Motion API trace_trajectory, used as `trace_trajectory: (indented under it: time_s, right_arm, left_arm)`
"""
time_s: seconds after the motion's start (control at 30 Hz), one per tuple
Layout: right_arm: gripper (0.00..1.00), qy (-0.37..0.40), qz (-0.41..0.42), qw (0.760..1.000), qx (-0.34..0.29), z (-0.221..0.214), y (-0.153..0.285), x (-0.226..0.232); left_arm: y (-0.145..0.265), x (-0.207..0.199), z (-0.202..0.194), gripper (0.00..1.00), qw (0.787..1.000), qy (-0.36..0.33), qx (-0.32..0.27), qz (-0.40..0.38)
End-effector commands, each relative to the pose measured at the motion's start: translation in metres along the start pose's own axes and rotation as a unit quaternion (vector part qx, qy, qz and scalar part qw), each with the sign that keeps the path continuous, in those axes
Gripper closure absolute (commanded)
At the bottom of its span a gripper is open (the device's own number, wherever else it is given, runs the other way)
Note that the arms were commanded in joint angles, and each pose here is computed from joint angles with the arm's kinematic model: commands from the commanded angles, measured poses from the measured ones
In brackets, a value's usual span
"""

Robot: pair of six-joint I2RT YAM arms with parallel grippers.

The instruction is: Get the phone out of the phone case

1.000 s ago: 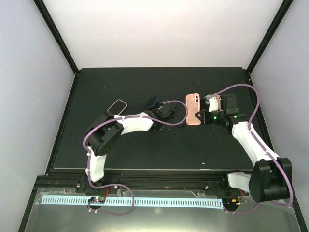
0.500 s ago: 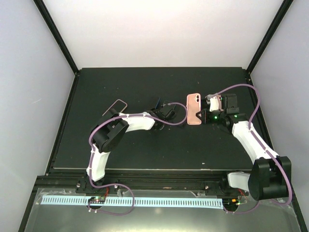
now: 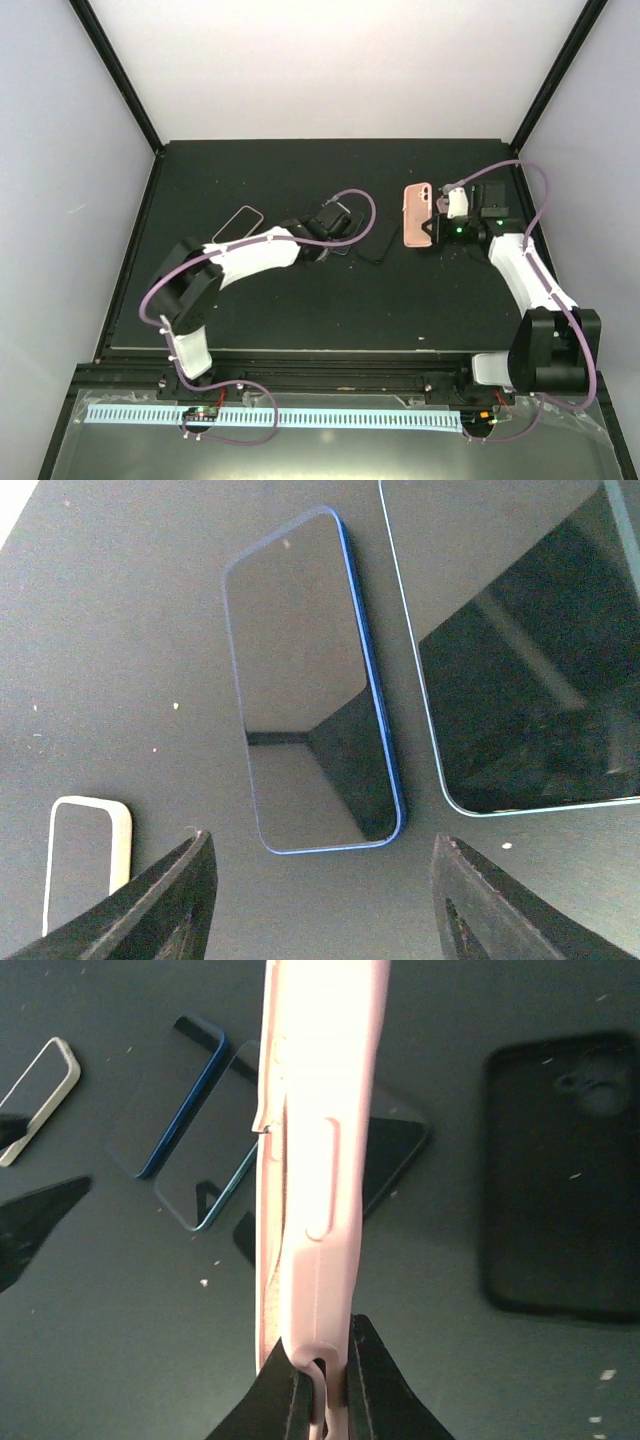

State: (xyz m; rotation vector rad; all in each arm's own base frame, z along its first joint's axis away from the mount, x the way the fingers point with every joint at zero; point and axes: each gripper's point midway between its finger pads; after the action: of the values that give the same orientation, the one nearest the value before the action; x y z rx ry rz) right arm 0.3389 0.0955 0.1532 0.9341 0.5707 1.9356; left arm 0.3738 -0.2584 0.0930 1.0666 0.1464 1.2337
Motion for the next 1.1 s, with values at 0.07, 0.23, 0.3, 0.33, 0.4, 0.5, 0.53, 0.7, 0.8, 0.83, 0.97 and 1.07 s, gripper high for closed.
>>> trace_trajectory:
  time_s: [0.07, 0.23, 0.3, 0.33, 0.4, 0.5, 0.53, 0.7, 0.8, 0.83, 0.97, 1.07]
  right_arm:
    - [0.99, 0.061, 0.008, 0.998, 0.018, 0.008, 0.022, -0.028]
    - [0.99, 0.086, -0.008, 0.989, 0.121, -0.018, 0.026, -0.051]
    - [0.99, 0.061, -0.004, 0.988, 0.143, -0.027, 0.032, -0.065]
    - [0.99, 0.043, -0.001, 0.987, 0.155, -0.033, 0.036, -0.072]
    - [0.99, 0.022, 0.005, 0.983, 0.184, -0.048, 0.041, -0.084]
    - [0.99, -0.009, 0.006, 0.975, 0.221, -0.071, 0.051, -0.104]
    - [0.99, -0.014, 0.003, 0.972, 0.233, -0.079, 0.054, -0.11]
    - [0.99, -0.06, -0.008, 0.963, 0.263, -0.108, 0.06, -0.134]
    - [0.99, -0.11, -0.004, 0.959, 0.262, -0.113, 0.058, -0.145]
    - [0.98, -0.122, 0.001, 0.957, 0.264, -0.115, 0.056, -0.146]
    - [0.94, -0.136, 0.011, 0.951, 0.278, -0.128, 0.044, -0.153]
    - [0.91, -0.131, 0.007, 0.953, 0.275, -0.128, 0.04, -0.163]
  left_arm:
    - [0.051, -0.009, -0.001, 0.4, 0.984, 0.122, -0.025, -0.127]
    - [0.083, -0.036, 0.005, 0.43, 0.952, 0.17, -0.053, -0.248]
    - [0.095, -0.043, 0.007, 0.45, 0.94, 0.173, -0.075, -0.283]
    - [0.099, -0.044, 0.008, 0.45, 0.936, 0.176, -0.089, -0.291]
    - [0.102, -0.041, 0.006, 0.41, 0.933, 0.186, -0.102, -0.291]
    - [0.097, -0.034, 0.0, 0.33, 0.939, 0.194, -0.095, -0.269]
    - [0.094, -0.031, -0.003, 0.31, 0.942, 0.195, -0.09, -0.257]
    - [0.074, -0.003, -0.017, 0.15, 0.96, 0.208, -0.07, -0.175]
    - [0.053, 0.016, -0.026, 0.12, 0.961, 0.234, -0.049, -0.138]
    - [0.047, 0.019, -0.029, 0.12, 0.96, 0.242, -0.039, -0.134]
    - [0.029, 0.04, -0.036, 0.1, 0.954, 0.277, -0.021, -0.111]
    - [0.021, 0.071, -0.043, 0.05, 0.962, 0.272, -0.007, -0.021]
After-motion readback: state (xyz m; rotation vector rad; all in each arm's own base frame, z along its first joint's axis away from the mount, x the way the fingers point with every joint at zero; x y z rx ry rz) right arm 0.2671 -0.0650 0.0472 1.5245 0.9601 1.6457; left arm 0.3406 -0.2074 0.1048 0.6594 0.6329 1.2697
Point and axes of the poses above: each gripper's point midway between its finger pads, its own y axis back along the fingers, its own x axis along the line the jaws close on, z = x × y, and after that the axes turned 3 degrees about y, right-handed
